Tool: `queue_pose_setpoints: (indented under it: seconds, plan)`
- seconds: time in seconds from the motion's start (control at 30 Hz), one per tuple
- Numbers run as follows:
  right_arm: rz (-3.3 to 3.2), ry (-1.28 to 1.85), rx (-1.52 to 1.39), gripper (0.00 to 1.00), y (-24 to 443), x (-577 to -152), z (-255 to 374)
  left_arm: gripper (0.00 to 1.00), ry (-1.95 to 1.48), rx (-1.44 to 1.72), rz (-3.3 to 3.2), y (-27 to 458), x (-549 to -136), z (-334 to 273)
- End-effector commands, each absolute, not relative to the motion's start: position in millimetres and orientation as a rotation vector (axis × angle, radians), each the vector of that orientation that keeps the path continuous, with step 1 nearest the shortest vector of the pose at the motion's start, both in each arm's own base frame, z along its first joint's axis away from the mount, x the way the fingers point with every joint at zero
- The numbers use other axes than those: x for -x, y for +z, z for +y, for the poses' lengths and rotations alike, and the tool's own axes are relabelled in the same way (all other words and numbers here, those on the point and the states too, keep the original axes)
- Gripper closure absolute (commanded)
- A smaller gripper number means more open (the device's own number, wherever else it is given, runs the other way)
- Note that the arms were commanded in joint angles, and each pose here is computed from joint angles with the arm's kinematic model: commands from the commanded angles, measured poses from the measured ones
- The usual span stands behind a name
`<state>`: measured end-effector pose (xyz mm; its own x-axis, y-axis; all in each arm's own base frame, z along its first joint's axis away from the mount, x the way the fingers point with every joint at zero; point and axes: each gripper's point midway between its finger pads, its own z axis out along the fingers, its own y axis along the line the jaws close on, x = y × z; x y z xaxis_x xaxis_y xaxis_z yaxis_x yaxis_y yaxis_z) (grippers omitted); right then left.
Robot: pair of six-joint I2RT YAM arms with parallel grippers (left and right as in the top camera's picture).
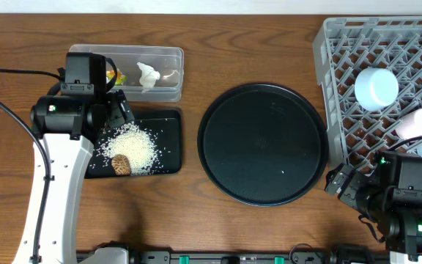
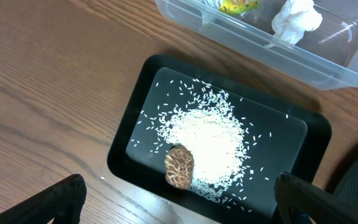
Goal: Sort waste into correct bins and load items into the dishwasher rack
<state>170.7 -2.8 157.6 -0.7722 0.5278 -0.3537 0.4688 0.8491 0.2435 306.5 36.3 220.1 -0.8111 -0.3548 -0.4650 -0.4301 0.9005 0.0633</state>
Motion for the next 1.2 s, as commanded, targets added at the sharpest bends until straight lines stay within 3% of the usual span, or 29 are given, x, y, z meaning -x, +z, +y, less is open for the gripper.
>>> queue_pose_setpoints:
  seconds: [0.0,0.4,0.53,0.77,1.17]
  plan:
    - [2.616,0.219,-0.769,0.01,153.8,-169.5,0.4,0.02,0.249,0.555,2.618,219.9,-306.2,38.0]
    - [2.641,0.170,-0.775,0.01,150.5,-162.4,-4.0,0.02,0.249,0.555,2.618,219.9,-306.2,37.9]
    - [2.554,0.172,-0.752,0.01,155.9,-182.1,-8.0,0.02,0.249,0.555,2.618,219.9,-306.2,38.0]
    - [2.138,0.486,-0.305,0.01,189.4,-238.2,30.2,0.02,0.249,0.555,2.618,219.9,-306.2,37.9]
    - [1.777,0.446,-0.212,0.01,174.0,-222.0,26.4,0.02,0.249,0.555,2.618,219.9,-306.2,38.0]
